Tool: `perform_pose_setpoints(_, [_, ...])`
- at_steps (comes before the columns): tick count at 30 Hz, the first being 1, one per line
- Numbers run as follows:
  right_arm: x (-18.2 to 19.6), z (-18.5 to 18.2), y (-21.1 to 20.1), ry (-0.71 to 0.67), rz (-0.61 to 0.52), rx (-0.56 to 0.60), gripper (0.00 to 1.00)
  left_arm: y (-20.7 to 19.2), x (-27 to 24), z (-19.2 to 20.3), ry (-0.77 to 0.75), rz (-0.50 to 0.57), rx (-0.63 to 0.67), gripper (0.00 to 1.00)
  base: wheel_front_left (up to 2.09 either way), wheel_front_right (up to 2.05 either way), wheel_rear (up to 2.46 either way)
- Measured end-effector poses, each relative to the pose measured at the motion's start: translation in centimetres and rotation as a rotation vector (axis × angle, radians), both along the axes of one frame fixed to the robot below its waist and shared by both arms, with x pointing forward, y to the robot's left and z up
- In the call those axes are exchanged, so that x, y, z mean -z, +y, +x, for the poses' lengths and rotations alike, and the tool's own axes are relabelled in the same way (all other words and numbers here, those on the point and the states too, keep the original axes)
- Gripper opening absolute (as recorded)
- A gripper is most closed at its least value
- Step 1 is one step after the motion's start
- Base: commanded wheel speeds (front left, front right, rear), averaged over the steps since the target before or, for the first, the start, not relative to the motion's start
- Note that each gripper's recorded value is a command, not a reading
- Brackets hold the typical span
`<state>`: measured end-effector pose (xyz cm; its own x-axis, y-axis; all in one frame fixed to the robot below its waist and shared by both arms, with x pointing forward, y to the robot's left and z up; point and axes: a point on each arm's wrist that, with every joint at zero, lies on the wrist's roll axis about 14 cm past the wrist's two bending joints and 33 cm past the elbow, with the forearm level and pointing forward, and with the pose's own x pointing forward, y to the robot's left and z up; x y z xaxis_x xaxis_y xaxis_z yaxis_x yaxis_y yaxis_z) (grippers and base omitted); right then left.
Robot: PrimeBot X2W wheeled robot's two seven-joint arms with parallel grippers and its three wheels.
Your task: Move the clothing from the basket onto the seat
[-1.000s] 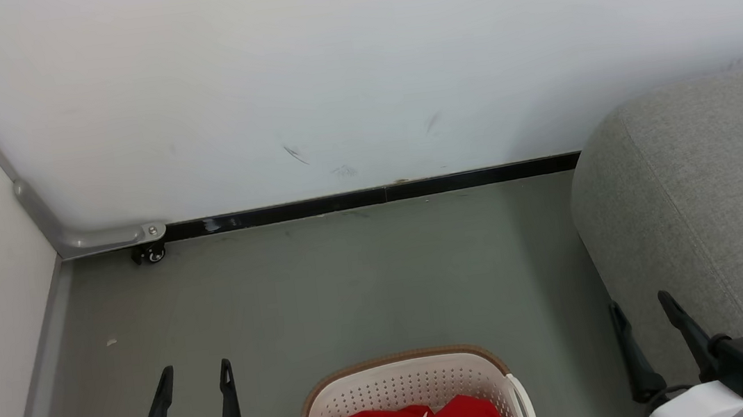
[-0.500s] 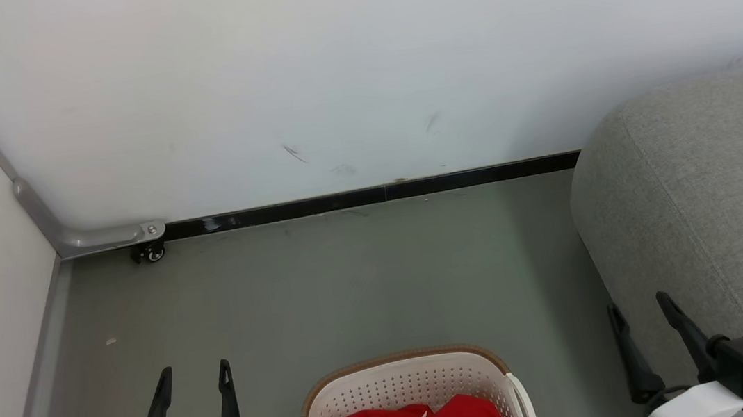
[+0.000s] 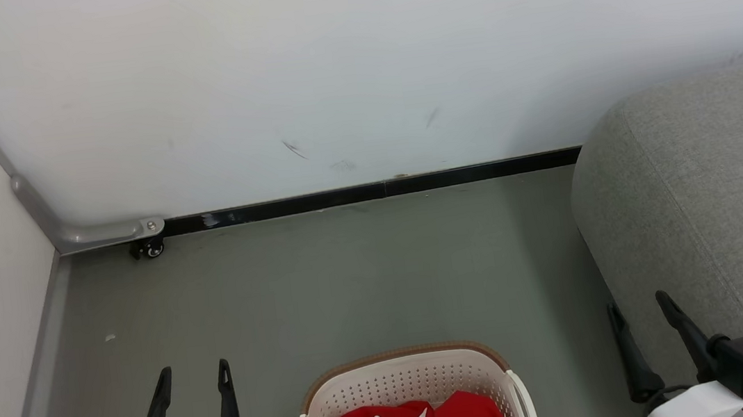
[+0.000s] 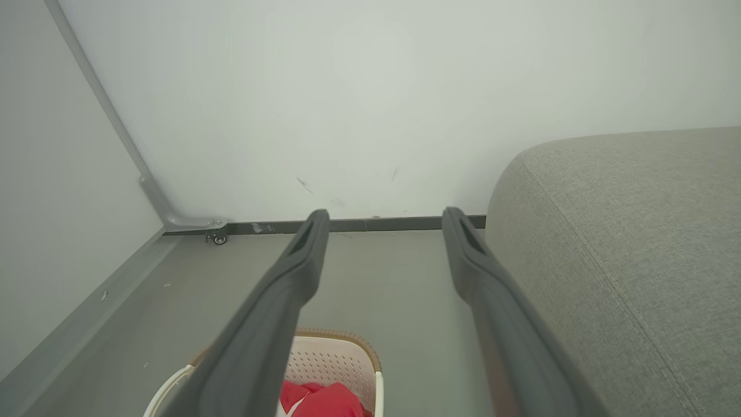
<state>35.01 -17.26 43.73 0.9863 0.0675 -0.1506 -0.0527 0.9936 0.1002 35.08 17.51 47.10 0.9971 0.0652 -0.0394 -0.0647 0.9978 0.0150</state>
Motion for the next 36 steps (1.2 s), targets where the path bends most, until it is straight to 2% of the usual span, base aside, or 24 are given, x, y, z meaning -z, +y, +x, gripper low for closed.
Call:
perform_pose_setpoints(11, [0.2,0.1,0.0,0.007,0.009,0.002,1.0,-0.1,0.2,0.1,0.007,-0.001,0.003,1.0,0.0,0.0,0.0])
perform_pose_setpoints(36, [-0.7,1.5,-2.6,-0.029,-0.004,0.079,1.0,-2.9,3.6,2.7,0.114,0.06,0.161,1.0,0.0,0.0,0.0])
